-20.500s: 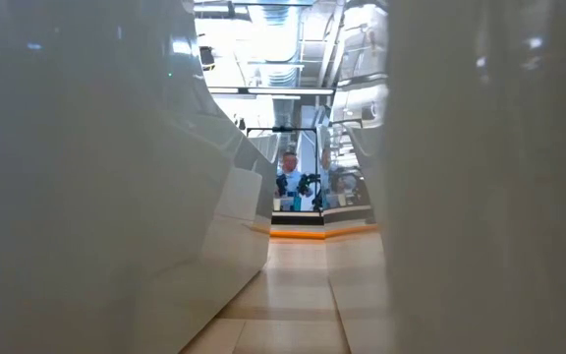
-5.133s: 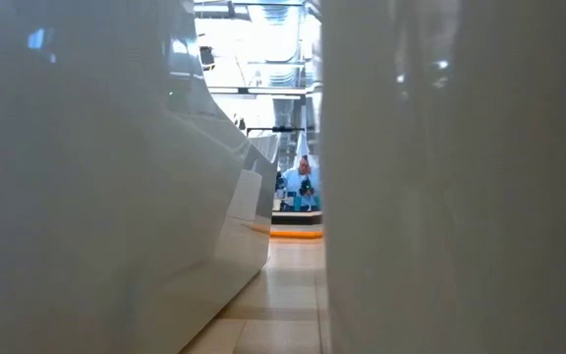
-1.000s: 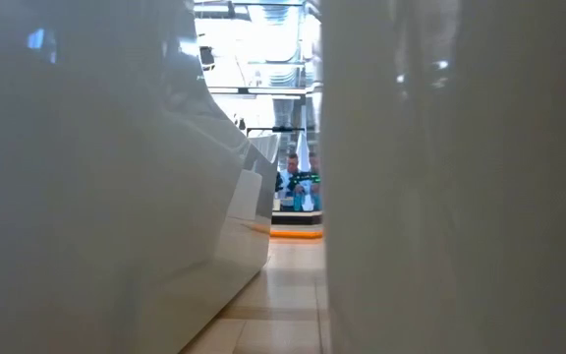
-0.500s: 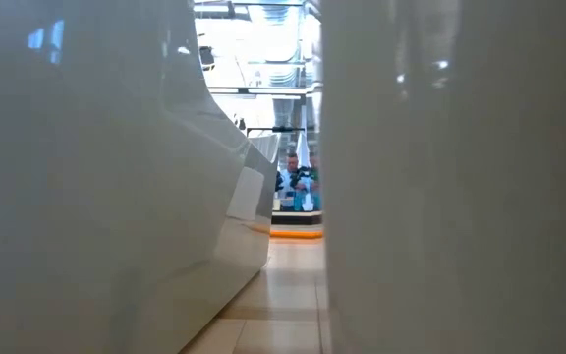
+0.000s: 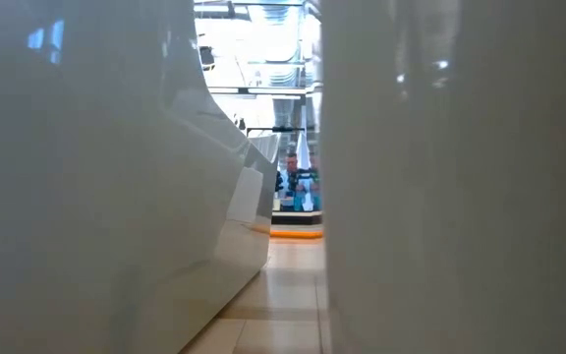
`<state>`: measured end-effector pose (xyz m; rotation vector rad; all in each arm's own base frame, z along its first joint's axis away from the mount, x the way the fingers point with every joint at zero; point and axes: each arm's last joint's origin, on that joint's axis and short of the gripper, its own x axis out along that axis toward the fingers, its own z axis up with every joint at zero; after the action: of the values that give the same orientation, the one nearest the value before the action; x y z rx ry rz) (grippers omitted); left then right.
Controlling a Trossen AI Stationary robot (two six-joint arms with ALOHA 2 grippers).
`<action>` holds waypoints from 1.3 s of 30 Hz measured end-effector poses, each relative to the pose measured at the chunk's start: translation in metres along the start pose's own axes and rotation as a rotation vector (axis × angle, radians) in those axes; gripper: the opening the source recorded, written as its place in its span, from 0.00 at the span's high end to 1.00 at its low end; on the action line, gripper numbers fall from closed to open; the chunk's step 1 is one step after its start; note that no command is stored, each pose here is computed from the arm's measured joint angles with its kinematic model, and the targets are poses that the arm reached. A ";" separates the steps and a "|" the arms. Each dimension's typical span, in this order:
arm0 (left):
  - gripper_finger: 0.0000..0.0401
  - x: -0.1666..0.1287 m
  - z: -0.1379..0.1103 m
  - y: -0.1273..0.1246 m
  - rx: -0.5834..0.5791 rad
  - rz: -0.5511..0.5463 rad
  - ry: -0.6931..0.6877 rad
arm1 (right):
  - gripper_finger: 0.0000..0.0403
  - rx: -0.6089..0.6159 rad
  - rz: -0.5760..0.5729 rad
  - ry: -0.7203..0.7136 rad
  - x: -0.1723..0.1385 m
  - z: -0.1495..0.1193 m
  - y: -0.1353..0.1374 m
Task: Sort pens & pencils
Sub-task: Put the right pencil into the right gray bin
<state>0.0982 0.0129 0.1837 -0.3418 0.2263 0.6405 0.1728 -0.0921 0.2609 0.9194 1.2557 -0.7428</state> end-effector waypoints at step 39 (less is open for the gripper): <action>0.67 0.000 0.000 0.000 -0.006 0.000 0.000 | 0.88 -0.272 0.363 -0.130 -0.084 -0.065 0.101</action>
<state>0.0982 0.0129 0.1837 -0.3474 0.2245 0.6414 0.2170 0.0099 0.3564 0.8303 1.0078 -0.3295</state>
